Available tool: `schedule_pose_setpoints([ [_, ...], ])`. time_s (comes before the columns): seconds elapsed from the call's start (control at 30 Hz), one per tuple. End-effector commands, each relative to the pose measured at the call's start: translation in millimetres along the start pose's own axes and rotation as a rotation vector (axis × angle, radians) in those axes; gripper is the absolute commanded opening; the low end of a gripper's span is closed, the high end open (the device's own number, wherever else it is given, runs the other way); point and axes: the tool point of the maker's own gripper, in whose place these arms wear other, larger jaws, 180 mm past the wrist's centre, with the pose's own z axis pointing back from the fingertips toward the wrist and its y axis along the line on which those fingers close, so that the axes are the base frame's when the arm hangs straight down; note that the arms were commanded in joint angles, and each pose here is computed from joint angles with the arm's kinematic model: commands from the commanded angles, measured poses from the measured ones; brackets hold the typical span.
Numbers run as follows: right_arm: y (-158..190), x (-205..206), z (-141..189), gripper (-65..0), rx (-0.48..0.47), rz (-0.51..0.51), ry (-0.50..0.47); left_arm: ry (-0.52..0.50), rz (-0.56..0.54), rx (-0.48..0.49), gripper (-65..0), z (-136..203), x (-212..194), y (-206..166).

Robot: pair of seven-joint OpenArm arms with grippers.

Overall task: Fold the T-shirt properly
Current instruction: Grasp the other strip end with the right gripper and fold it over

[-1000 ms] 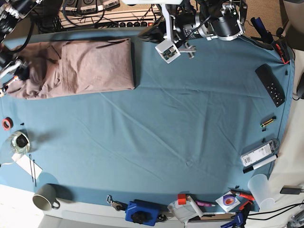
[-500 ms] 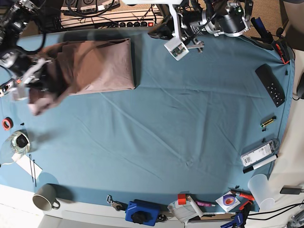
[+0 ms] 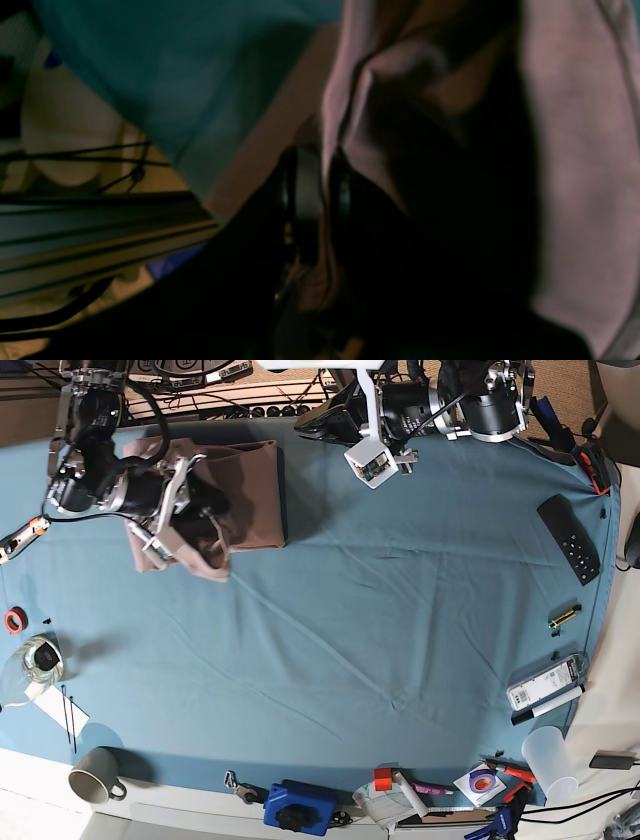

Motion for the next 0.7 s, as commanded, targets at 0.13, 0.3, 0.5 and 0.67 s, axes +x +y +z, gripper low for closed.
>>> schedule_pose_setpoints([
  [0.13, 2, 28, -6, -65.0, -0.006, 0.047, -0.067, -0.016, -0.05, -0.106, -65.0, 2, 1, -25],
  [0.3, 10, 47, -15, -61.3, 0.02, 0.04, -0.137, -0.013, -0.039, -0.108, -65.0, 2, -1, -27],
  [0.5, 23, 47, -23, -55.5, 0.068, 0.035, -0.144, -0.005, -0.017, -0.113, -65.0, 2, -6, -31],
  [0.67, 70, 85, -4, -55.5, 0.326, 0.013, -0.354, -0.005, -0.017, -0.113, -65.0, 2, -6, -31],
])
